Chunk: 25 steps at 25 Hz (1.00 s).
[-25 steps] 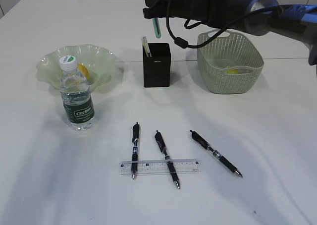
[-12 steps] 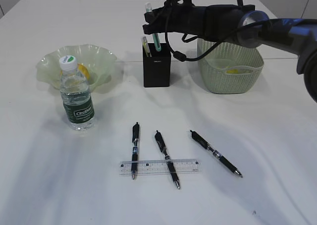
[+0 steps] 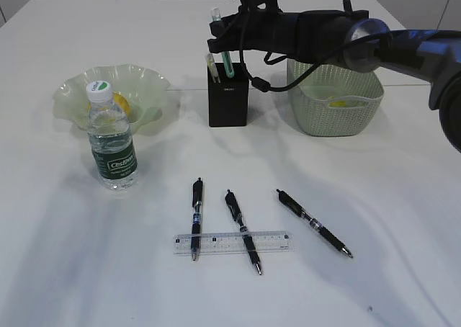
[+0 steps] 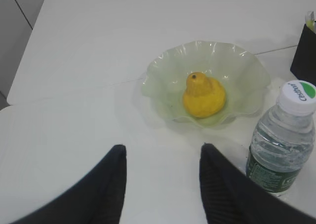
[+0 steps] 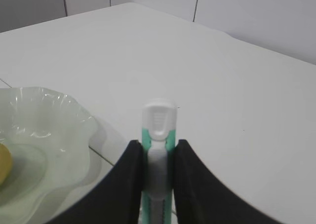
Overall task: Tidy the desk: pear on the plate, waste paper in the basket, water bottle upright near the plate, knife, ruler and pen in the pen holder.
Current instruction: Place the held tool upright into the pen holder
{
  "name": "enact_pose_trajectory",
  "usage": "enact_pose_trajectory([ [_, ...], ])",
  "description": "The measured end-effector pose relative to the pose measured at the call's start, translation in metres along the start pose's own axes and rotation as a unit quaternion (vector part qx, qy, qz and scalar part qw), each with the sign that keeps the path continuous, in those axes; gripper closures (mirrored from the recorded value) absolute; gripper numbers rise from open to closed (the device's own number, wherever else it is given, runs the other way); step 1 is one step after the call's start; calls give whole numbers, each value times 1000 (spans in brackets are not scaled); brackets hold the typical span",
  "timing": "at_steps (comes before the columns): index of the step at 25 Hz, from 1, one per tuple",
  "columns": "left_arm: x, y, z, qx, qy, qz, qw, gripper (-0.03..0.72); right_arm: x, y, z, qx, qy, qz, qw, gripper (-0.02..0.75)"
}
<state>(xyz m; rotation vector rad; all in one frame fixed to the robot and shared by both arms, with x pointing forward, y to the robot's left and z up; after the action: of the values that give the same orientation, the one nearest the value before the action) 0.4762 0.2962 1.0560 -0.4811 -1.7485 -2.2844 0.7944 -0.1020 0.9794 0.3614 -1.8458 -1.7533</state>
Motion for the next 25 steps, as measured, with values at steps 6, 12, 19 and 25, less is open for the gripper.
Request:
enact_pose_trajectory([
  [6,0,0,0,0,0,0,1000,347,0,0,0,-1,0,0,1000,603],
  [12,0,0,0,0,0,0,1000,347,0,1,0,-8,0,-3,1000,603],
  [19,0,0,0,0,0,0,1000,347,0,0,-2,-14,-12,-3,1000,603],
  [25,0,0,0,0,0,0,1000,347,0,0,-3,-16,-15,-3,1000,601],
])
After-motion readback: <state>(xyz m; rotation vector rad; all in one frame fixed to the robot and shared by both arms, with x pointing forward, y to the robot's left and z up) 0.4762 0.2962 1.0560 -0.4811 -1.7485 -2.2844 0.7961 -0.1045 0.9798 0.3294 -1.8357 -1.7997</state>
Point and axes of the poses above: a point on each arm's last joint axis where the gripper is mounted, x pointing back along that axis away from the gripper, z along the wrist's bending axis when the last joint is at zero, y = z × x, the point moved 1 cm from there along -x, pointing out along that axis toward the gripper, and after that the axes turned 9 degrees about -x, right-handed, at the moved point
